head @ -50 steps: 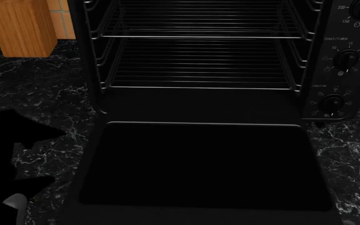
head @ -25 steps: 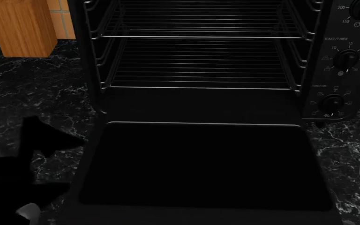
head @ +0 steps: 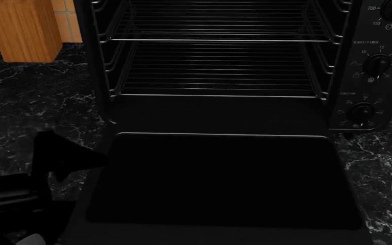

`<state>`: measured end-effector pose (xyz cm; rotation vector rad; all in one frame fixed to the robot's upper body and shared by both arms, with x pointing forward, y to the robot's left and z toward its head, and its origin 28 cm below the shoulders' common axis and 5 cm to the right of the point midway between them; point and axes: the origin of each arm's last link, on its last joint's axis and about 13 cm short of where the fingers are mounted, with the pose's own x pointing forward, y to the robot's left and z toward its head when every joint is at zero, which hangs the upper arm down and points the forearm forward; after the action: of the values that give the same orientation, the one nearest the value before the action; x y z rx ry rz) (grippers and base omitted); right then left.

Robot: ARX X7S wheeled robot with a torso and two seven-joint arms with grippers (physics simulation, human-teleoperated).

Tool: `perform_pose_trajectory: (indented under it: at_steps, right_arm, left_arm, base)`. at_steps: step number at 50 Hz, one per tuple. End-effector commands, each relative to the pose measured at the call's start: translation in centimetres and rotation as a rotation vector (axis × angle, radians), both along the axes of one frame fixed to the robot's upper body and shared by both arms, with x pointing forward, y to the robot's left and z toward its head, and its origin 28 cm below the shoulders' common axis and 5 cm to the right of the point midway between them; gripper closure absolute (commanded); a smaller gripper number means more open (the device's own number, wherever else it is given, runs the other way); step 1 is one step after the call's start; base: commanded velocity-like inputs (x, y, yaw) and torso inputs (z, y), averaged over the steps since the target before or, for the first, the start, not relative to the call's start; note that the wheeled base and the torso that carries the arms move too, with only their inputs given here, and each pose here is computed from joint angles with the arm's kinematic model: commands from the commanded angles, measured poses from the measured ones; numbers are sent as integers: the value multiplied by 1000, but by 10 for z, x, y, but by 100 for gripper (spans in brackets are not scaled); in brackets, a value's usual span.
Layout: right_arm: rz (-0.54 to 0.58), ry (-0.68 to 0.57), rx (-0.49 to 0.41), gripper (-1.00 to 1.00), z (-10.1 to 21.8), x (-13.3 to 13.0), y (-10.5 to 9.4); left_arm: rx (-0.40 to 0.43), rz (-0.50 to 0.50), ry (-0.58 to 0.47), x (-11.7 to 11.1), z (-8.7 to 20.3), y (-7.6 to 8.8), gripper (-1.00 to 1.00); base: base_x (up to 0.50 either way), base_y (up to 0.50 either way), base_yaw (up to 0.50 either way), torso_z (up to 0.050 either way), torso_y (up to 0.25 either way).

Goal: Close the toaster oven door.

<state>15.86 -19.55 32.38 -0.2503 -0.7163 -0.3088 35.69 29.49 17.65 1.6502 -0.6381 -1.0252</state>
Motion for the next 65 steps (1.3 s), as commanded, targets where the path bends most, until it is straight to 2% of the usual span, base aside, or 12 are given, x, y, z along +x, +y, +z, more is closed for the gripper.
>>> perform_pose_trajectory:
  at_steps: [1,9,23,39,50,58,65]
  right_arm:
    - [-2,-2,-1,-100,1,-2,1]
    - [-6,-6,-3,-100,3,-5,1]
    - [-9,-13,-4,-100,6,-8,1]
    - [-5,-15,-5,-100,7,-8,2]
    - [-5,-15,-3,-100,6,-8,1]
    - [-3,-17,-4,-100,7,-7,2]
    - [-1,-19,-2,-100,8,-8,3]
  left_arm:
    - [-119,-46,-72,2,0,-3,-100]
    - [-169,-39,-103,1,3,-2,-100]
    - [-360,-38,-190,6,10,-5,-100]
    - [-437,6,-251,8,36,2,-100]
    - [-411,13,-306,14,62,9,-100]
    - [-417,32,-299,13,60,13,-100]
    - [-480,74,-312,12,65,13,-100]
  base:
    - [0,0,0,0,0]
    - [0,0,0,0,0]
    - [0,0,-1,0,0]
    - [1,-1,-2,0,3]
    - [1,0,-2,1,2]
    - [3,0,-1,0,3]
    - [2,0,-1,1,1]
